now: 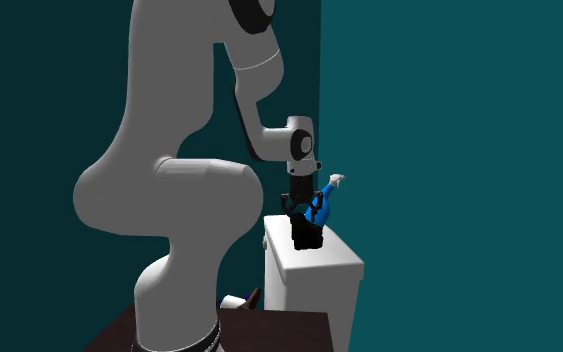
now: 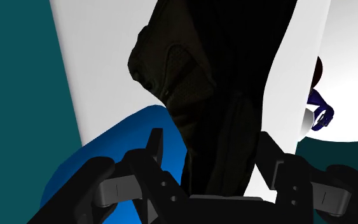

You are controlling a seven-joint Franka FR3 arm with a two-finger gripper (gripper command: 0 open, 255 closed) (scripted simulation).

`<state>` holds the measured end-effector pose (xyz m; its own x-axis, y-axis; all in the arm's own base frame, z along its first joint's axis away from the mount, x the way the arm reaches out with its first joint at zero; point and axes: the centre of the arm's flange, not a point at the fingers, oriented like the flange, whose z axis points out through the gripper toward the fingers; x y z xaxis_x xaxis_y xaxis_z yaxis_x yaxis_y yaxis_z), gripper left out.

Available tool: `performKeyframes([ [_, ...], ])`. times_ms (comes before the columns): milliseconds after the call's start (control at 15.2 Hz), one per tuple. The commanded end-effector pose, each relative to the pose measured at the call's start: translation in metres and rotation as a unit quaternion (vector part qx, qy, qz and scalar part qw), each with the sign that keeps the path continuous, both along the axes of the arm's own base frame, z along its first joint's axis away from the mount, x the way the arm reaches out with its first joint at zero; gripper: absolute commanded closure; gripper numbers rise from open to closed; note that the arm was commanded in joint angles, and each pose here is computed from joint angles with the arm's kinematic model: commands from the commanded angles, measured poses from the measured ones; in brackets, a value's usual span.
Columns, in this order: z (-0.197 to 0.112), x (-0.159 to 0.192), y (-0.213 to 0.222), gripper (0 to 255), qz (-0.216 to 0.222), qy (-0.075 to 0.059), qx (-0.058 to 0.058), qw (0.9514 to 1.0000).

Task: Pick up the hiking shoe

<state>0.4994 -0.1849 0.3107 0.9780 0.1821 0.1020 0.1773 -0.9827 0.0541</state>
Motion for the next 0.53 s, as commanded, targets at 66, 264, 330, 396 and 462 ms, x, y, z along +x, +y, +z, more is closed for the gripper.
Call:
performKeyframes([
  [66, -0.0016, -0.0004, -0.0005, 255, -0.001, 0.001, 0.0, 1.0],
  [264, -0.0011, -0.001, -0.0012, 255, -0.001, 0.001, 0.0, 1.0],
  [330, -0.0008, -0.0012, -0.0012, 255, -0.001, 0.001, 0.0, 1.0],
  [396, -0.0015, -0.0003, -0.0003, 255, -0.001, 0.001, 0.0, 1.0],
  [462, 0.0038, -0.0003, -0.0003, 255, -0.001, 0.001, 0.0, 1.0],
])
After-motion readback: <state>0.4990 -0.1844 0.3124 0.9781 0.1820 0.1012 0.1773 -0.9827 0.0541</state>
